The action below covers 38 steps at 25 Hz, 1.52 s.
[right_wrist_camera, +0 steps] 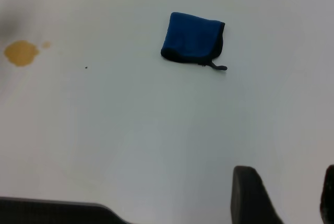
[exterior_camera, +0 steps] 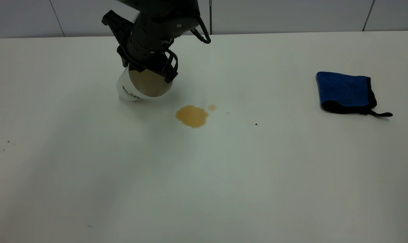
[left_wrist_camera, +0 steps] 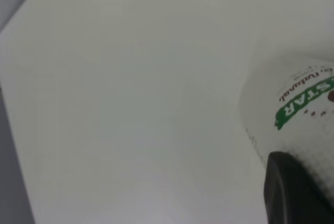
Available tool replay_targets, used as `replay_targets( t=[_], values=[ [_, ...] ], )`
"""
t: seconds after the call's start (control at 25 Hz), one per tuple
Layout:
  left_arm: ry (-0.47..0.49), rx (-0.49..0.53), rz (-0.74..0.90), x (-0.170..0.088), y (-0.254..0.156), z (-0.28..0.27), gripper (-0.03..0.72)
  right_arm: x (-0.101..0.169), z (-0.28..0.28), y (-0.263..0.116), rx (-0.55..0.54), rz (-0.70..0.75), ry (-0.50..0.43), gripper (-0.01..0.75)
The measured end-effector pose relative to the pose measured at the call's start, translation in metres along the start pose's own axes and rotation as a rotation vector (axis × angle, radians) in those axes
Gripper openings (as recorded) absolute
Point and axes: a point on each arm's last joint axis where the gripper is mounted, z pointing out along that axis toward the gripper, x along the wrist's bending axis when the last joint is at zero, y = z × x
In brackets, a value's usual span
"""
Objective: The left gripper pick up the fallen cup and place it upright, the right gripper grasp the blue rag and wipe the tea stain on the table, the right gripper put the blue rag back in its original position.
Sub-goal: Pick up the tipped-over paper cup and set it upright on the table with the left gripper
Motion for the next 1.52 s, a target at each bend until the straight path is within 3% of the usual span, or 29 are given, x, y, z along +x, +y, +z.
replay_targets(
  t=[0.16, 0.32, 0.64, 0.8, 1.2, 1.32, 1.52],
  values=[
    [-0.216, 0.026, -0.071, 0.033, 0.004, -0.013, 0.004, 0.0, 0.0, 0.0, 0.0, 0.0, 0.0, 0.364],
    [-0.373, 0.039, -0.166, 0.072, 0.003, -0.006, 0.003, 0.0, 0.0, 0.0, 0.0, 0.0, 0.0, 0.364],
    [-0.627, 0.07, -0.293, 0.107, -0.011, 0.026, 0.003, 0.0, 0.0, 0.0, 0.0, 0.0, 0.0, 0.364],
    [-0.673, 0.089, -0.297, 0.11, -0.017, 0.036, 0.004, 0.0, 0.0, 0.0, 0.0, 0.0, 0.0, 0.364],
    [-0.698, 0.166, -0.271, 0.09, -0.027, 0.057, 0.024, 0.0, 0.0, 0.0, 0.0, 0.0, 0.0, 0.364],
    [-0.698, 0.166, -0.27, 0.089, -0.027, 0.058, 0.084, 0.0, 0.0, 0.0, 0.0, 0.0, 0.0, 0.364],
    [-0.696, 0.153, -0.274, 0.093, -0.026, 0.054, 0.303, 0.0, 0.0, 0.0, 0.0, 0.0, 0.0, 0.364]
  ],
)
